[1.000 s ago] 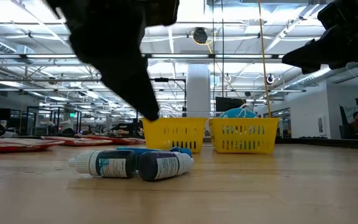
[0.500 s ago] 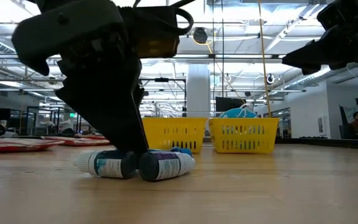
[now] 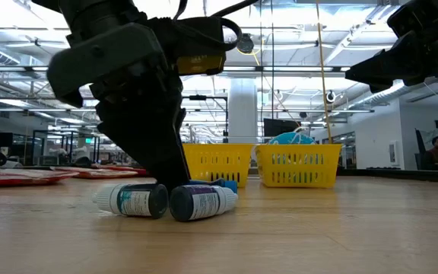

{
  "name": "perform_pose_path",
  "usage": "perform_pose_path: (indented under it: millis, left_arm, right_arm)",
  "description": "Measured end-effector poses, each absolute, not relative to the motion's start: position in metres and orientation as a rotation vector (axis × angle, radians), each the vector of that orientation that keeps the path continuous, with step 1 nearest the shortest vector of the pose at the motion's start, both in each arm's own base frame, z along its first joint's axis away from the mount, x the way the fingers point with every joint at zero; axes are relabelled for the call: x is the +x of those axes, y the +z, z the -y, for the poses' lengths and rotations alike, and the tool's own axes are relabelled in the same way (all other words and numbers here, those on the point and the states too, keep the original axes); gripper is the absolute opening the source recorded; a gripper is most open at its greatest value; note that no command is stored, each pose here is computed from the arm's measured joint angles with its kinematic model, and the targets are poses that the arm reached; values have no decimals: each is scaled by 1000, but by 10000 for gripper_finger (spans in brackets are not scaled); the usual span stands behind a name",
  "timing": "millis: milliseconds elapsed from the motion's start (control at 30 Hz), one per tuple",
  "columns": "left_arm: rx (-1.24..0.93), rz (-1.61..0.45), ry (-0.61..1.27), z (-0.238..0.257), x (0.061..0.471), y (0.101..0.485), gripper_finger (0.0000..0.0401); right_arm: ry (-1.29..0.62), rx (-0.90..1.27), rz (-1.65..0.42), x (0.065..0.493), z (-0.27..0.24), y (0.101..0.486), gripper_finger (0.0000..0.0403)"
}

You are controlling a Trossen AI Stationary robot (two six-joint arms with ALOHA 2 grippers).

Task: Pick & Place Food Item
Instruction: Put the blue food coloring bottle into the left yellow bin

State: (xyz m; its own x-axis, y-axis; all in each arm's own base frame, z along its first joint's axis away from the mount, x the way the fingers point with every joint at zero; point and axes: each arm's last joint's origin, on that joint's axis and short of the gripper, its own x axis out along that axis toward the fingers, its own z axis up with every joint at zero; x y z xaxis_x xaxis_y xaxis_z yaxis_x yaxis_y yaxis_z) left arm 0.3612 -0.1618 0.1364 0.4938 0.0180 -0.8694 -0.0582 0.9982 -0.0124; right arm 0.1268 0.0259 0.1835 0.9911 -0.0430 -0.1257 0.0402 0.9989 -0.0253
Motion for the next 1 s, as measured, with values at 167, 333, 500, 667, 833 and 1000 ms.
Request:
perform_pose_path:
  millis: [167,333,500,667,833,1000]
  left_arm:
    - [-46,-1054,58,156,364,136,92]
    - [-52,-1050,82,149,367,137,64]
    - [-40,-1023,90,140,370,144,43]
    - [-30,-949,103,133,371,165,41]
    - [-6,-862,126,123,368,195,45]
    - [-14,-754,220,107,362,228,46]
  right_arm:
    - [-42,-23,-127,127,-26,183,91]
    - [-42,-23,-127,127,-26,183,91]
    - [-42,-23,-127,127,-26,183,91]
    - [-42,-23,-128,127,-26,183,91]
    - [-42,-25,-135,127,-26,183,91]
    - [-42,-18,-137,127,-26,182,91]
